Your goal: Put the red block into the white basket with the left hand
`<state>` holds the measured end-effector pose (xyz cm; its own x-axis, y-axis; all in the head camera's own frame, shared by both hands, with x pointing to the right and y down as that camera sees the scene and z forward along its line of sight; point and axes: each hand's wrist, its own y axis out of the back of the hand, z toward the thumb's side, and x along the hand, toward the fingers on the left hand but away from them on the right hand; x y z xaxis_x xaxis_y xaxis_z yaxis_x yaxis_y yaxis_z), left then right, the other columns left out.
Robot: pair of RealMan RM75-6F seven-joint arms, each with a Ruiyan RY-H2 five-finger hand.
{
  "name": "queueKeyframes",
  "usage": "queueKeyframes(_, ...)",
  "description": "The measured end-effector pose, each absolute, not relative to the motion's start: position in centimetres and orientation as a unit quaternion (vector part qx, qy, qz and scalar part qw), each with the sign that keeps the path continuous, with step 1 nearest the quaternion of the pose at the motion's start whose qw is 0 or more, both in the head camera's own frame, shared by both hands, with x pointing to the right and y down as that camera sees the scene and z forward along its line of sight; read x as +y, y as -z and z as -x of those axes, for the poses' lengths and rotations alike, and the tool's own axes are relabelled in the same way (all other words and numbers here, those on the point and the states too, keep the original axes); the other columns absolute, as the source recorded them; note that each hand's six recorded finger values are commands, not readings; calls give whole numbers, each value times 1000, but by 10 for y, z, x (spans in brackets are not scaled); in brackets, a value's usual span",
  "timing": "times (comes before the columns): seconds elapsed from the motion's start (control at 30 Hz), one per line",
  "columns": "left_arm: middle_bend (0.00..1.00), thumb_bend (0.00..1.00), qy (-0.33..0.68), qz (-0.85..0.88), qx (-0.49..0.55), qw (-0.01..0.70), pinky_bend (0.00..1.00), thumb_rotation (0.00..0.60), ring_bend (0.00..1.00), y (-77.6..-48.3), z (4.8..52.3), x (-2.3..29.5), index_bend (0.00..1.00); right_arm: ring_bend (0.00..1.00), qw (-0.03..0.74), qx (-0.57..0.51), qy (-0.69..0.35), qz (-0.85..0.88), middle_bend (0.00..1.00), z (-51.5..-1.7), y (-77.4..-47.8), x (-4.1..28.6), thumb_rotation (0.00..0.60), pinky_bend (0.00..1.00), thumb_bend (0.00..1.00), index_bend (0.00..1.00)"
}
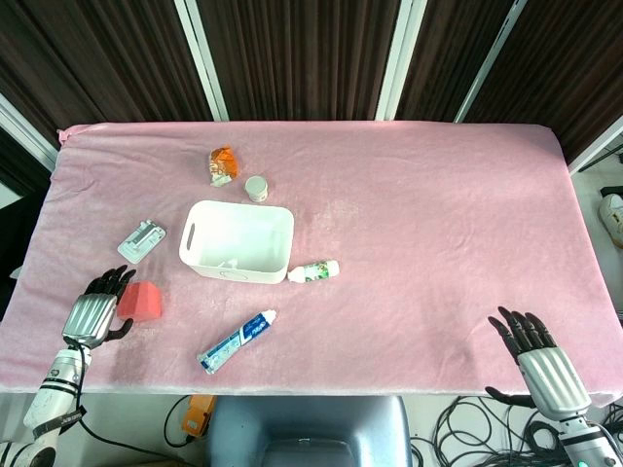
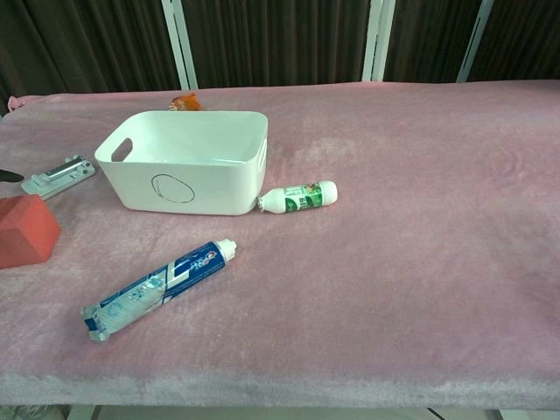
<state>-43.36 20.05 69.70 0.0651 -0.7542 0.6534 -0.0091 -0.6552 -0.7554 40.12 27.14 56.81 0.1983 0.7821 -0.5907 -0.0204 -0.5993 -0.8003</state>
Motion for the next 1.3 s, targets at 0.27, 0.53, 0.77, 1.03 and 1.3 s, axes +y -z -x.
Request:
queueKeyframes(0.27, 0, 352, 620, 666, 287, 299, 147, 600, 0, -696, 434, 201, 0, 0, 350, -273, -571, 691, 0, -401, -569, 272, 600, 160, 31, 0)
queueKeyframes(0.53, 0, 353, 626, 667, 277, 294, 148, 600, 0, -702, 434, 202, 0, 0, 349, -271, -571, 692, 0, -401, -569, 272, 600, 160, 31, 0)
queueKeyframes(0.77, 234, 403, 636, 661, 276, 288, 296, 600, 287, -710, 439, 199, 55, 0, 349, -271, -570, 693, 0, -401, -569, 272, 600, 160, 31, 0)
queueKeyframes(1.03, 436, 585, 641, 656, 283, 279, 607, 600, 502, -718, 445, 197, 190, 0, 348, -270, -571, 693, 0, -401, -569, 272, 600, 161, 31, 0)
queueKeyframes(1.3, 448, 585, 593, 658, 339, 316, 627, 600, 519, -687, 431, 176, 210, 0, 349, -274, -567, 694, 0, -401, -567, 272, 600, 161, 30, 0)
